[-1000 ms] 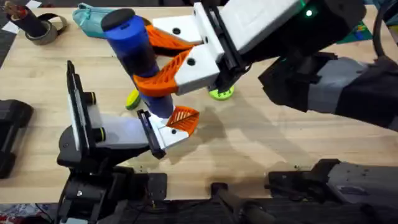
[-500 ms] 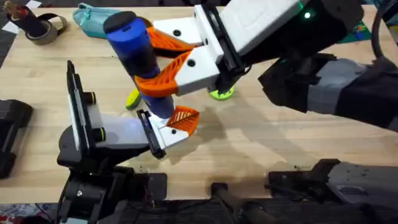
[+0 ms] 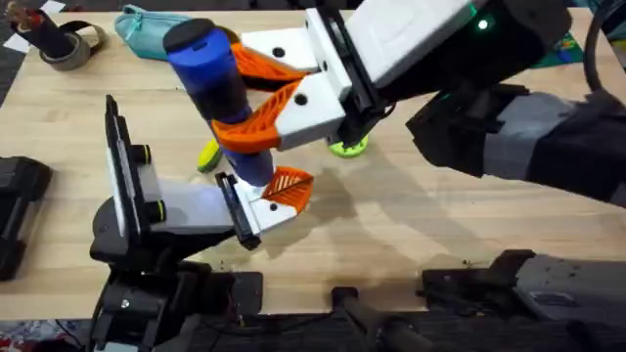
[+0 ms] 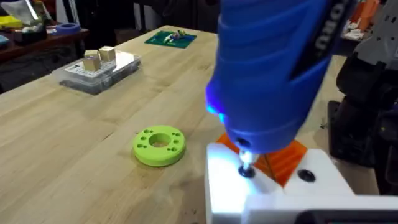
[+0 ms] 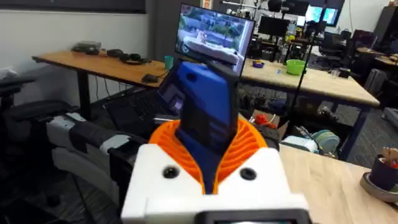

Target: Pick up the gripper from the table and insert it into the empty holder that is missing its gripper. Then pick up a screw, insert it into the mounting hole, and use the screwdriver to tighten it. Finally, clean up the table by picking up the vegetable and placing it into the bucket.

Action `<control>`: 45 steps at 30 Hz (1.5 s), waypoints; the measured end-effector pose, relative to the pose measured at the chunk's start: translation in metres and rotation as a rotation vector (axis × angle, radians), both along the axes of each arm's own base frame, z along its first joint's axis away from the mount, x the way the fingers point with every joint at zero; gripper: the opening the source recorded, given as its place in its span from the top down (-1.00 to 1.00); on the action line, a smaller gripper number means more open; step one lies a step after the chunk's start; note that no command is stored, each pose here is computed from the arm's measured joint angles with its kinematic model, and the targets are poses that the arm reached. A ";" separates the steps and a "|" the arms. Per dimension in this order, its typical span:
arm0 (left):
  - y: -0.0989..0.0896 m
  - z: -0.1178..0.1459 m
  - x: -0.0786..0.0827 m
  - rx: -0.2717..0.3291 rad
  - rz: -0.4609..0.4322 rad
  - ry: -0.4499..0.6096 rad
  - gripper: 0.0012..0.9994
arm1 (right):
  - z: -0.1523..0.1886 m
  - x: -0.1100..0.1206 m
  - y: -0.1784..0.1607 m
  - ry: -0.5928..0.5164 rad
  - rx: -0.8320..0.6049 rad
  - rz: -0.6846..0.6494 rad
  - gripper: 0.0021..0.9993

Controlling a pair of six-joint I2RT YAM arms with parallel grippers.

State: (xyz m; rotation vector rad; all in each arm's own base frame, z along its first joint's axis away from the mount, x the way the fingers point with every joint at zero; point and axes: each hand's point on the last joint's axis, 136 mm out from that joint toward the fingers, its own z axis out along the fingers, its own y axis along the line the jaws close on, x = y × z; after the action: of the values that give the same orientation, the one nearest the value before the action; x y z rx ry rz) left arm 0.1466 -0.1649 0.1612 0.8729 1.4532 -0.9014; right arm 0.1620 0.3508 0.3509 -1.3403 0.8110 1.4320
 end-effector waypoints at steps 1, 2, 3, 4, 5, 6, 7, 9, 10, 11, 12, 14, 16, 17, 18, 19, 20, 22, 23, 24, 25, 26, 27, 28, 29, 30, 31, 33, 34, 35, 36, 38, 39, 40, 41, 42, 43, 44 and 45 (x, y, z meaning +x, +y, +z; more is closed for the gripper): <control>0.000 0.000 0.000 0.000 0.000 0.000 0.98 | 0.000 0.000 0.000 0.000 0.000 0.000 0.90; 0.000 0.000 0.000 0.000 0.000 0.001 0.98 | 0.000 0.000 0.000 0.000 0.000 0.000 0.90; 0.000 0.000 0.000 0.000 0.000 0.000 0.98 | 0.000 0.000 0.000 0.000 0.000 0.000 0.90; 0.000 0.000 0.000 0.000 0.000 0.001 0.98 | 0.000 0.000 0.000 0.000 0.000 0.000 0.90; 0.000 0.000 0.000 0.000 0.000 0.001 0.98 | 0.000 0.000 0.000 0.000 0.000 0.000 0.90; 0.000 0.000 0.000 0.000 0.000 0.000 0.98 | 0.000 0.000 0.000 0.000 0.000 0.000 0.90; 0.000 0.000 0.000 0.000 0.000 0.000 0.98 | 0.000 0.000 0.000 0.000 0.000 0.000 0.90; 0.000 0.000 0.000 0.000 0.000 0.000 0.98 | 0.000 0.000 0.000 0.001 -0.001 0.000 0.90; 0.000 0.000 0.000 0.000 0.000 0.000 0.98 | 0.000 0.000 0.000 0.001 -0.001 0.000 0.90; 0.000 0.000 0.000 0.000 0.000 0.000 0.98 | 0.000 0.000 0.000 0.001 -0.001 0.000 0.90; 0.000 0.000 0.000 0.000 0.000 0.000 0.98 | 0.000 0.000 0.000 0.001 -0.001 0.000 0.90; 0.000 0.000 0.000 0.000 0.000 0.001 0.98 | 0.000 0.000 0.000 0.001 -0.001 0.000 0.90; 0.000 0.000 0.000 0.000 0.000 0.000 0.98 | 0.000 0.000 0.000 0.000 -0.001 -0.001 0.90; 0.000 0.000 0.000 0.000 0.000 0.001 0.98 | 0.000 0.000 0.000 -0.001 -0.001 -0.001 0.90; 0.000 0.000 0.000 0.000 0.000 0.000 0.98 | 0.000 0.000 0.000 -0.001 -0.001 -0.001 0.90; 0.000 0.000 0.000 0.000 0.000 0.000 0.98 | -0.001 0.000 0.000 -0.001 -0.001 -0.001 0.90; 0.000 0.000 0.000 0.000 0.000 0.000 0.98 | -0.001 0.000 0.000 -0.001 -0.001 -0.001 0.90; 0.000 0.000 0.000 0.000 0.000 0.000 0.98 | -0.001 0.000 0.000 -0.001 -0.001 -0.001 0.90; 0.000 0.000 0.000 0.000 0.000 0.001 0.98 | -0.001 0.000 0.000 -0.001 -0.001 -0.001 0.90; 0.000 0.000 0.000 0.000 0.000 0.000 0.98 | -0.001 0.000 0.000 -0.002 0.001 -0.001 0.90; 0.000 0.000 0.000 0.000 0.000 0.000 0.98 | 0.000 0.000 0.000 -0.005 0.003 -0.001 0.90; 0.000 0.000 0.000 0.000 0.000 0.001 0.98 | 0.001 0.000 0.000 -0.009 0.006 -0.001 0.90; 0.000 0.000 0.000 0.000 0.000 0.001 0.98 | 0.001 -0.001 -0.001 -0.013 0.010 -0.001 0.90; 0.000 0.000 0.000 0.000 0.000 0.000 0.98 | 0.002 -0.001 -0.001 -0.017 0.013 -0.001 0.90; 0.000 0.000 0.000 0.000 0.000 0.001 0.98 | 0.002 -0.001 -0.001 -0.019 0.015 -0.001 0.90; 0.000 0.000 0.000 0.000 0.000 0.000 0.98 | 0.003 -0.001 -0.001 -0.020 0.017 -0.001 0.90; 0.000 0.000 0.000 0.000 0.000 0.000 0.98 | 0.003 -0.001 -0.001 -0.022 0.018 -0.001 0.90; 0.000 0.000 0.000 0.000 0.000 0.001 0.98 | 0.005 -0.002 -0.002 -0.019 0.024 0.002 0.90; 0.000 0.000 0.000 0.000 0.000 0.001 0.98 | 0.006 -0.002 -0.002 -0.016 0.025 0.004 0.90; 0.000 0.000 0.000 0.000 0.000 0.001 0.98 | 0.007 -0.003 -0.002 -0.008 0.024 0.007 0.90; 0.000 0.000 0.000 0.000 0.000 0.000 0.98 | 0.009 -0.002 -0.002 0.000 0.021 0.010 0.90; 0.000 0.000 0.000 0.000 0.000 0.000 0.98 | 0.015 -0.002 -0.003 0.009 0.008 0.028 0.90; 0.000 0.000 0.000 0.000 0.000 0.001 0.98 | 0.020 0.000 -0.003 0.016 -0.007 0.038 0.90; 0.000 0.000 0.000 0.000 0.000 0.001 0.98 | 0.026 0.004 -0.004 0.034 -0.030 0.045 0.90; 0.000 0.000 0.000 0.000 0.000 0.000 0.98 | 0.032 0.009 -0.004 0.053 -0.052 0.047 0.90; 0.000 0.000 0.000 0.000 0.000 0.000 0.98 | 0.036 0.016 -0.006 0.079 -0.084 0.044 0.90; 0.000 0.000 0.000 0.000 0.000 0.000 0.98 | 0.041 0.025 -0.007 0.116 -0.121 0.036 0.89; 0.000 0.000 0.000 0.000 0.000 0.000 0.98 | 0.046 0.032 -0.010 0.144 -0.148 0.027 0.90; 0.000 0.000 0.000 0.000 0.000 0.000 0.98 | 0.049 0.040 -0.013 0.170 -0.175 0.012 0.90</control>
State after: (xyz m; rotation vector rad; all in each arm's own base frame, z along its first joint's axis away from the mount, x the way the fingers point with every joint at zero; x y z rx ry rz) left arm 0.1467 -0.1649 0.1612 0.8724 1.4536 -0.9014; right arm 0.2018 0.3376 0.3994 -1.3682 1.0622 1.5271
